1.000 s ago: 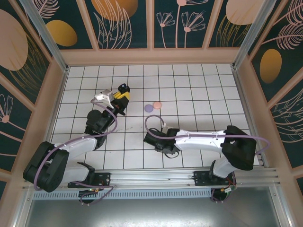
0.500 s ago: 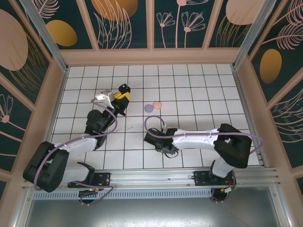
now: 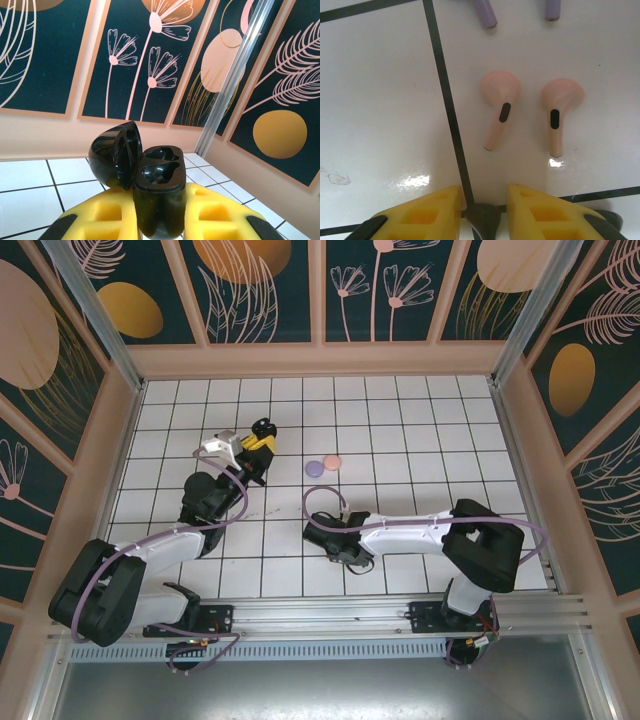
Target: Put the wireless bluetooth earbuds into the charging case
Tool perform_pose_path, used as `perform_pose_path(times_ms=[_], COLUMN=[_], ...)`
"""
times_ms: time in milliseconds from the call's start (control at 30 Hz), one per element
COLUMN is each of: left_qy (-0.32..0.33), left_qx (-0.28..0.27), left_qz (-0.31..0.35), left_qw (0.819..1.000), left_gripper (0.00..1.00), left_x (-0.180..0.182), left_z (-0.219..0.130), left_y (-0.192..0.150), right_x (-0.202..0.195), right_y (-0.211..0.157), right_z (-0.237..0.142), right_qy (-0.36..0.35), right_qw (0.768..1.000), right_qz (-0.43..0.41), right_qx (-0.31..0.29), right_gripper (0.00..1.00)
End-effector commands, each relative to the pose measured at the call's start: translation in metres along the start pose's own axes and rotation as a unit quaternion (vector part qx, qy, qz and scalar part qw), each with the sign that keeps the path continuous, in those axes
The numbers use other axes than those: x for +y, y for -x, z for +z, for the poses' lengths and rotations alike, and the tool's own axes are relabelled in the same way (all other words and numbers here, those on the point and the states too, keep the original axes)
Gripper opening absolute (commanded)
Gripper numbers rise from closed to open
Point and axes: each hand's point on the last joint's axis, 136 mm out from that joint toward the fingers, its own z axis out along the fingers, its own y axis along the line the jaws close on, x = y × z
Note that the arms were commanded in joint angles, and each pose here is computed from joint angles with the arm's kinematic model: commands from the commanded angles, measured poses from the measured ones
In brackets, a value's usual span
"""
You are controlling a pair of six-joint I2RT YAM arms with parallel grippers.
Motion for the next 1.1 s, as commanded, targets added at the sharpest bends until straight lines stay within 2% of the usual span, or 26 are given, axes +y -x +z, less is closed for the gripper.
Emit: perform_pose_path(times_ms=[0, 667, 1067], left_qy=[-0.018, -0.022, -0.028], left_qx=[-0.015, -0.012, -0.012], left_qz=[0.0, -0.003, -0.006], left_qw=[1.0, 1.0, 1.0], left_gripper=[0.0, 0.0, 0.0], left_x=[-0.009, -0.01, -0.012], left_z=[0.005, 0.007, 0.008], left_y=[0.012, 0.01, 0.011], right_x=[-0.003, -0.004, -0.004], right_y=[-0.004, -0.014, -0.012], right_z=[0.008, 0.006, 0.004], right_qy=[-0.009, -0.009, 0.0], right_qw=[1.0, 1.0, 1.0], right_qz=[-0.004, -0.014, -0.011], right_qx=[0.012, 0.018, 0.01], right_gripper=[0.28, 0.26, 0.17])
